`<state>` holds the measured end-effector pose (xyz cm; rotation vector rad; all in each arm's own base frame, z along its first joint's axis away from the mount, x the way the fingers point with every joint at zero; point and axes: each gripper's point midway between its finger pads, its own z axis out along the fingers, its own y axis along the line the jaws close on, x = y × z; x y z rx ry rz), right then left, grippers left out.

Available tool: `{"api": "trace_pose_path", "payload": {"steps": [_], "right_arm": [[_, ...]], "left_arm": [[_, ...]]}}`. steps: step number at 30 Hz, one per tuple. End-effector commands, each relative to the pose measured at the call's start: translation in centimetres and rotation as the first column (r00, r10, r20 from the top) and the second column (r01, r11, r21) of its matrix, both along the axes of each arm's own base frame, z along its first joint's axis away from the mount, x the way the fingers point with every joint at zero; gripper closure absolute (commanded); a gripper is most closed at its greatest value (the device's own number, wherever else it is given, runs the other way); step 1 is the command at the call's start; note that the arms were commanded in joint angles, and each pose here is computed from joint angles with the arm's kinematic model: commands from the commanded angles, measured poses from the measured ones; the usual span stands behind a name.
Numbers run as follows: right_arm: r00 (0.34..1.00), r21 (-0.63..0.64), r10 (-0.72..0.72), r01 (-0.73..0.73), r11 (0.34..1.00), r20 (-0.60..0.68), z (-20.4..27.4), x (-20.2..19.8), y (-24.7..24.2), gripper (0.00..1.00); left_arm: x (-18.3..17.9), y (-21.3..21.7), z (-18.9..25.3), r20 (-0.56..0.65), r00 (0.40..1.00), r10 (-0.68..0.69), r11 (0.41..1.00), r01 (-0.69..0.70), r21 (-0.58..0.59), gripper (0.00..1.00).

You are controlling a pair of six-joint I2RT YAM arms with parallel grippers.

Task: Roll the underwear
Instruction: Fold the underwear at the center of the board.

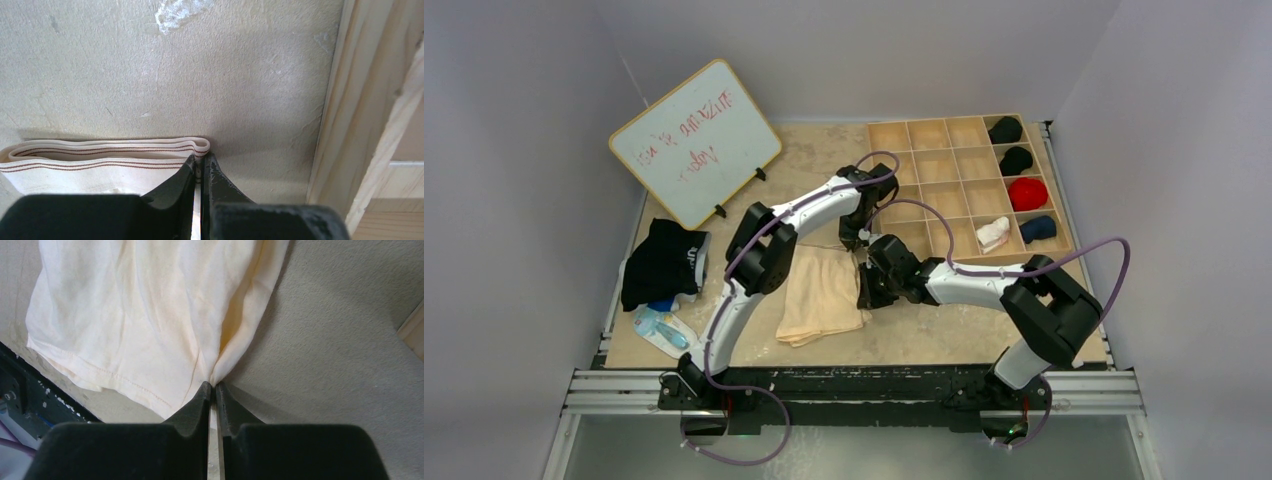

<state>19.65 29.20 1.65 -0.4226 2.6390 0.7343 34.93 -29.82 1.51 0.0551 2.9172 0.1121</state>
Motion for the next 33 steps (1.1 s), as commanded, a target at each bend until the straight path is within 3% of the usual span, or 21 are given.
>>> {"api": "trace_pose_path", "payload": {"steps": [1,8,16,25,33], "right_arm": [[1.0,-0.052,0.0,0.002,0.999,0.025,0.4,0.2,-0.8,0.92],[0.998,-0.043,-0.004,0.007,0.999,0.064,2.3,0.8,-0.6,1.0],[0.994,-0.062,-0.021,0.028,0.998,0.105,4.5,1.5,-0.9,1.0],[0.984,-0.18,0.041,-0.009,0.984,0.175,6.0,1.3,0.3,1.0],[0.968,-0.281,0.115,-0.049,0.959,0.222,6.6,0.6,2.4,1.0]], "left_arm": [[-1.3,1.0,-3.9,-0.065,0.997,0.039,0.999,-0.037,0.031,1.0],[0.4,-0.3,-0.1,0.039,0.991,0.127,0.972,-0.117,-0.206,1.0],[2.2,1.2,4.8,0.097,0.965,0.245,0.859,-0.169,-0.484,1.0],[3.2,2.8,8.3,0.143,0.933,0.331,0.742,-0.163,-0.65,1.0],[2.3,5.6,8.6,0.136,0.903,0.407,0.625,-0.167,-0.763,1.0]]}}
